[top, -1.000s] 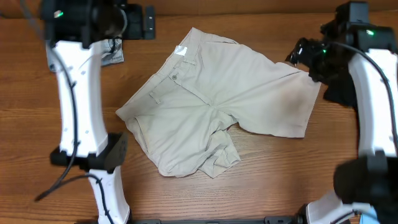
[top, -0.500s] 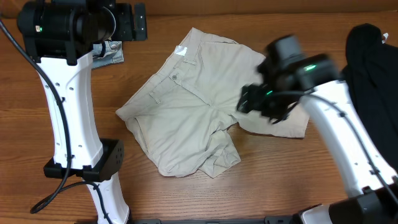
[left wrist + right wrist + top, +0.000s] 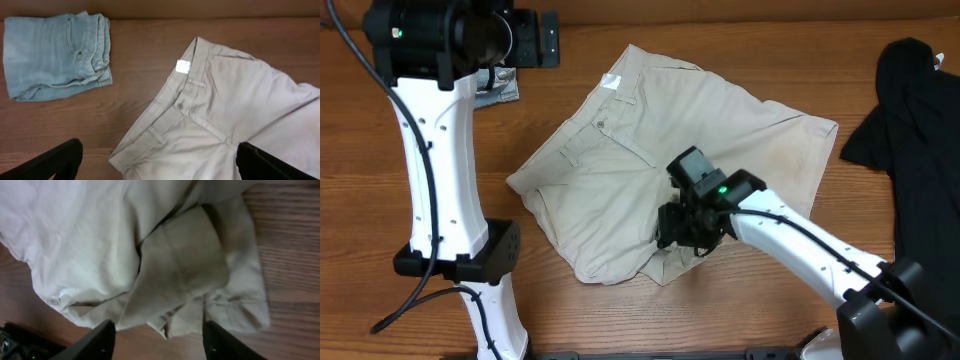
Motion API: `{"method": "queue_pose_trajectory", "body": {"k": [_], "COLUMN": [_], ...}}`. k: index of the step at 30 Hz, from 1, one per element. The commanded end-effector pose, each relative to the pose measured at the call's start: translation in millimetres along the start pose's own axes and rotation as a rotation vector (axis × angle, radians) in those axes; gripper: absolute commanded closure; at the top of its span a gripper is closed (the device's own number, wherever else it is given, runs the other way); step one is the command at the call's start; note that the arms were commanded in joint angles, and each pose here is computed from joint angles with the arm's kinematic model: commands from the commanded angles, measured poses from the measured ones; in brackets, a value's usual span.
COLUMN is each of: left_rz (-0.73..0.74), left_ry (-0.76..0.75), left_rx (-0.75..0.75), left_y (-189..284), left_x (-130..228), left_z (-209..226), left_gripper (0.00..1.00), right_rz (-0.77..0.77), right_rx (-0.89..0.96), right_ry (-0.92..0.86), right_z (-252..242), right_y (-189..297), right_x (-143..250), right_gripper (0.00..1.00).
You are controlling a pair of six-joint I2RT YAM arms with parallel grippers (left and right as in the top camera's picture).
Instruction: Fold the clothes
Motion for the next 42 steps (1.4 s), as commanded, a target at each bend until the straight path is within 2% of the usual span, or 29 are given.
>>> {"method": "queue_pose_trajectory", "body": {"k": [1,3,12,14,17,19,22,27,35,36,39,40,42], "left_rz": [0.064,0.08,0.109,0.112,0.117,0.116,0.113,0.105,0.085,0.084,0.084,0.083,0.082], "left_ry": [-0.014,-0.013,-0.012,-0.013,-0.012,-0.012,-0.012,-0.013,-0.014,-0.015,-0.015,-0.023,-0.024], "left_rx": [-0.023,-0.026,-0.03,-0.03,-0.031,-0.031,-0.03,-0.029,-0.044,-0.051,-0.053,-0.052,-0.056], "left_y": [-20,-25,-40,-42,-43,-43,-43,-43,-43,-44,-44,-43,-43], "left_x": [4,5,7,7,7,7,7,5,2,2,2,2,1], "left_z": [5,5,6,6,6,6,6,6,7,8,8,8,9], "left_gripper": [0.0,0.0,0.0,0.0,0.0,0.0,0.0,0.0,0.0,0.0,0.0,0.0,0.0], "right_rz": [0.02,0.019,-0.031,-0.021,0.024,0.055,0.096,0.222,0.385,0.407,0.432,0.422,0.35], "right_rx": [0.006,0.007,-0.032,-0.031,-0.051,-0.042,-0.028,-0.131,-0.133,-0.117,-0.078,-0.052,0.031], "right_ry": [-0.035,-0.034,-0.01,-0.011,-0.013,-0.015,-0.011,0.075,0.211,0.218,0.234,0.222,0.163], "right_z": [-1,-1,6,6,8,8,8,27,63,66,71,70,59], "right_y": [-12,-12,-13,-15,-15,-16,-17,0,26,24,20,19,18], "right_x": [3,3,-6,-5,1,7,17,40,115,125,144,145,133], "right_gripper": [0.49,0.53,0.56,0.66,0.89,0.96,0.96,0.96,0.96,0.94,0.75,0.67,0.6]}}
Point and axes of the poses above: each gripper's point midway between its finger pads, its own y axis back along the fingers, its own z axis along the line the jaws close on, x = y × z, the point moved 7 cm from there along y, back along the fingers, and after that the axes turned 2 degrees about y, right-handed, at the moved point
